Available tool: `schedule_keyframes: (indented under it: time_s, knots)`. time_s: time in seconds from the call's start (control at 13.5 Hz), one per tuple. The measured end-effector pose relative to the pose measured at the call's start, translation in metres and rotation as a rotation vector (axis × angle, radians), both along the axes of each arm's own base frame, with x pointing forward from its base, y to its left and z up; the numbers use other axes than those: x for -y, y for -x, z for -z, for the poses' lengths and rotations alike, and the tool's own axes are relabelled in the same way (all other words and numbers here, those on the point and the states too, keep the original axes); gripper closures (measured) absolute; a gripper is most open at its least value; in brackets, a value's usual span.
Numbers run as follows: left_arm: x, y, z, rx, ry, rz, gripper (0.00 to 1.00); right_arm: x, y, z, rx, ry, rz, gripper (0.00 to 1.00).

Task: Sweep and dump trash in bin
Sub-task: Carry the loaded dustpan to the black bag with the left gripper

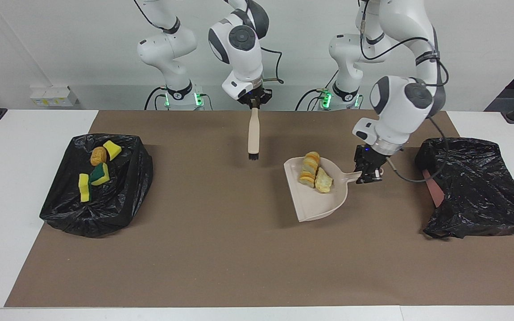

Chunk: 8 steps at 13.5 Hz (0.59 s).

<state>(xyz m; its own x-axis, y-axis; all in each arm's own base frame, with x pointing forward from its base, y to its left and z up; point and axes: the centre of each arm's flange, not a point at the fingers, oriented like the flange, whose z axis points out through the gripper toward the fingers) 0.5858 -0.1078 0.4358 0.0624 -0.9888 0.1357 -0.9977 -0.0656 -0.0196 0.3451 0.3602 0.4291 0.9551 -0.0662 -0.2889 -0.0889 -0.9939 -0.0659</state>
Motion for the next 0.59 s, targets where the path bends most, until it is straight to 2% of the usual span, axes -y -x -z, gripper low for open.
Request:
schedule_keyframes:
  time_s: [0.3, 0.59]
  knots:
    - [-0.075, -0.013, -0.027, -0.003, 0.016, 0.007, 0.69, -0.02, 0.022, 0.049, 0.017, 0.013, 0.007, 0.74]
    - [-0.139, -0.013, -0.038, -0.003, 0.035, 0.035, 0.69, -0.025, 0.038, 0.072, 0.036, 0.011, -0.012, 0.74]
